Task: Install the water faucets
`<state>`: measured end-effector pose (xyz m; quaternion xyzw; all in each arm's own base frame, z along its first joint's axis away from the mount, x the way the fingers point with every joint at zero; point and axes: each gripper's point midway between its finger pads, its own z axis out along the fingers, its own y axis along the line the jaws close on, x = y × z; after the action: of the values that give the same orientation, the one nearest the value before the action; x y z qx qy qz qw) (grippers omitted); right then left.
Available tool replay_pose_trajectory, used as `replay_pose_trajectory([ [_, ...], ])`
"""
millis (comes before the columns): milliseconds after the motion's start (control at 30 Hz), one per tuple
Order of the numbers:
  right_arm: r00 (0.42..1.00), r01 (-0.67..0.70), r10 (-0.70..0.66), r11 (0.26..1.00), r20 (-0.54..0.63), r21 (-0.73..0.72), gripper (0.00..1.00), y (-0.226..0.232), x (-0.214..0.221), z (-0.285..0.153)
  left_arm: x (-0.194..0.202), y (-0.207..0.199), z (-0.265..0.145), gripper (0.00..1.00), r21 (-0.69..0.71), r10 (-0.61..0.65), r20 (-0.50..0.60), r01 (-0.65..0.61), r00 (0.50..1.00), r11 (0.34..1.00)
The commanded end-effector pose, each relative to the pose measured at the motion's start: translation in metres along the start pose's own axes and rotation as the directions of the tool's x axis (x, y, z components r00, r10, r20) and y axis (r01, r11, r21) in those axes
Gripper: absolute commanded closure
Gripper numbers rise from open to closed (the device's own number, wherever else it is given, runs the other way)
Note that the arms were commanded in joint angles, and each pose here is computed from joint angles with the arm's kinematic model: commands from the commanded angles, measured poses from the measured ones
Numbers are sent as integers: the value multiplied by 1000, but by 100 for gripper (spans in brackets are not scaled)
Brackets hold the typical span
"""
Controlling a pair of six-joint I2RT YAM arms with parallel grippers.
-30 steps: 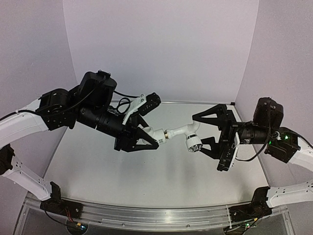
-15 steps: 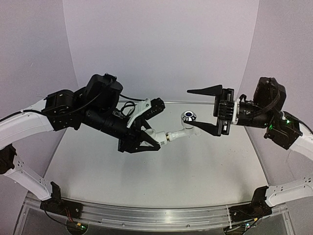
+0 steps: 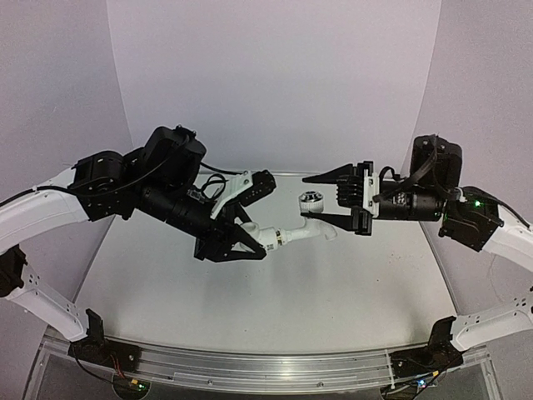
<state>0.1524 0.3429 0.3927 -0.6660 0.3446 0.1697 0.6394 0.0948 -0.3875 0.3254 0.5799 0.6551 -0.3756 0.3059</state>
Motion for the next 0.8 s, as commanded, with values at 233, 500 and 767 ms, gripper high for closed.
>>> replay_pose_trajectory([
  [233,997,-18,18,1000,-76,6,57,-7,11,5,-40,-38,-31,100,150,71,136,-92,988,984],
  [500,999,-39,39,999,-34,6,32,-17,-6,1,-34,-37,-26,100,157,61,92,-75,994,985],
  [767,996,-32,35,999,-83,37,34,-25,1,0,-33,-35,-28,100,146,64,81,-76,995,986],
])
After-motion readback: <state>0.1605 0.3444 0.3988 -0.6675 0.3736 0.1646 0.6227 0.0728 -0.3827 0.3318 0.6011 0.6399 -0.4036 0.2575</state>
